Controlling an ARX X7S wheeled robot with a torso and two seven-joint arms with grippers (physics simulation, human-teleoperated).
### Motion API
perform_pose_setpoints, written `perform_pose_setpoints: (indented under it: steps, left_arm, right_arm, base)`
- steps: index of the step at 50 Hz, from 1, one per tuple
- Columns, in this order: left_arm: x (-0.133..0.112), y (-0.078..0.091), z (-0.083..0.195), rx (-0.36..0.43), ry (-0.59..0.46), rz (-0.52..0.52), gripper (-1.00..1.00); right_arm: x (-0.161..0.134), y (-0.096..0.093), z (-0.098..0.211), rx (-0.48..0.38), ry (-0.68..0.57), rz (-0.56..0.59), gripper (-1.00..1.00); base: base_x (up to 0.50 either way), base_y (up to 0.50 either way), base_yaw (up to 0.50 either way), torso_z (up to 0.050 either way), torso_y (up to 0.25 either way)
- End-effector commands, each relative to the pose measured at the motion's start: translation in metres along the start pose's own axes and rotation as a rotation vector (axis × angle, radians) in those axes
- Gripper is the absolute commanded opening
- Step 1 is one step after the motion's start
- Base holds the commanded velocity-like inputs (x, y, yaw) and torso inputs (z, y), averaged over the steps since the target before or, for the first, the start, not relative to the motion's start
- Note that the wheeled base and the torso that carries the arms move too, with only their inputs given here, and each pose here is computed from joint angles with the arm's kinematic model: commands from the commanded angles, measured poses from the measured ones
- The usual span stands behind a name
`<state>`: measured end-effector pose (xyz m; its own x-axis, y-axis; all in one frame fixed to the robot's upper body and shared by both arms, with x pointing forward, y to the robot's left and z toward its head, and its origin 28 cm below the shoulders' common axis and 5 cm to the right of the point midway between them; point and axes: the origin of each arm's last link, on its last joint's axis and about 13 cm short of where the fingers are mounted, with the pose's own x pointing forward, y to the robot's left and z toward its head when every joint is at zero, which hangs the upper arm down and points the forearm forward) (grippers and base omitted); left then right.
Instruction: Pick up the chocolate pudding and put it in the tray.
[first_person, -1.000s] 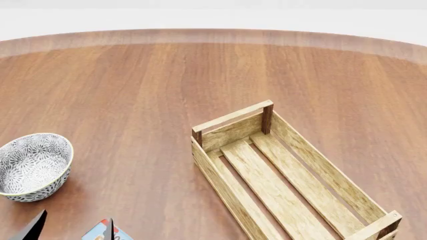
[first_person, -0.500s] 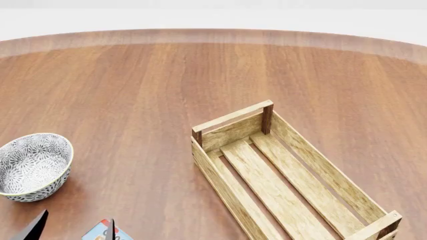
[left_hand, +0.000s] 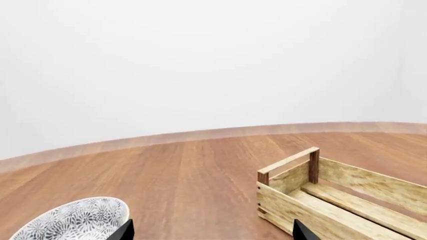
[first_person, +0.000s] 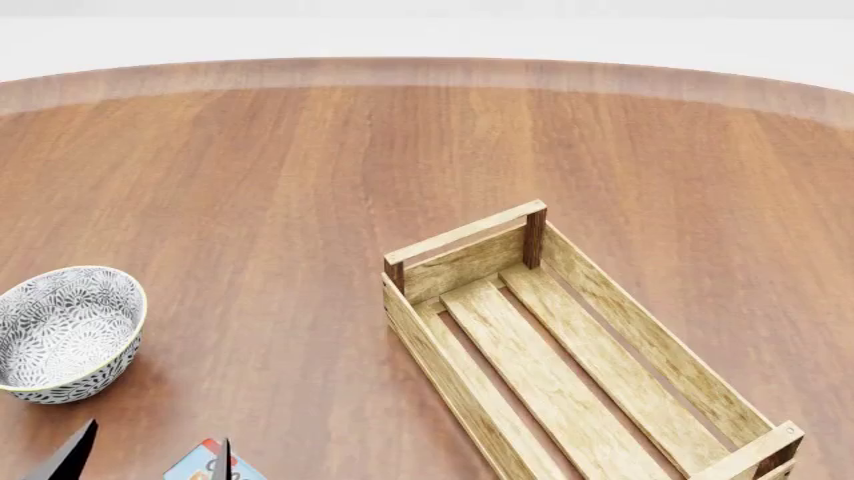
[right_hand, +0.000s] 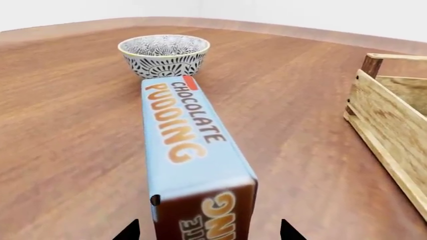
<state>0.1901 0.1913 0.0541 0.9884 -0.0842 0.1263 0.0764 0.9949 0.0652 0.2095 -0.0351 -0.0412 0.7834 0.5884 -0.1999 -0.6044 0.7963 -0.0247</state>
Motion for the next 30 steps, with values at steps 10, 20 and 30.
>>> perform_pose_setpoints:
  steps: [10,20,30]
  left_arm:
    - [0.0,0.0,0.001,0.001,-0.002,0.0,1.0]
    - [0.0,0.001,0.001,0.001,-0.003,0.001,1.0]
    - [0.0,0.0,0.001,0.001,-0.003,0.0,1.0]
  right_arm:
    - [0.006,0.002,0.0,-0.01,0.007,0.006,1.0]
    - [0.01,-0.001,-0.003,-0.014,0.019,-0.005,1.0]
    - [0.014,-0.003,-0.002,-0.016,0.021,-0.006,1.0]
  base:
    - [0.0,0.0,0.0,0.0,0.0]
    - [0.0,0.0,0.0,0.0,0.0]
    - [0.0,0.0,0.0,0.0,0.0]
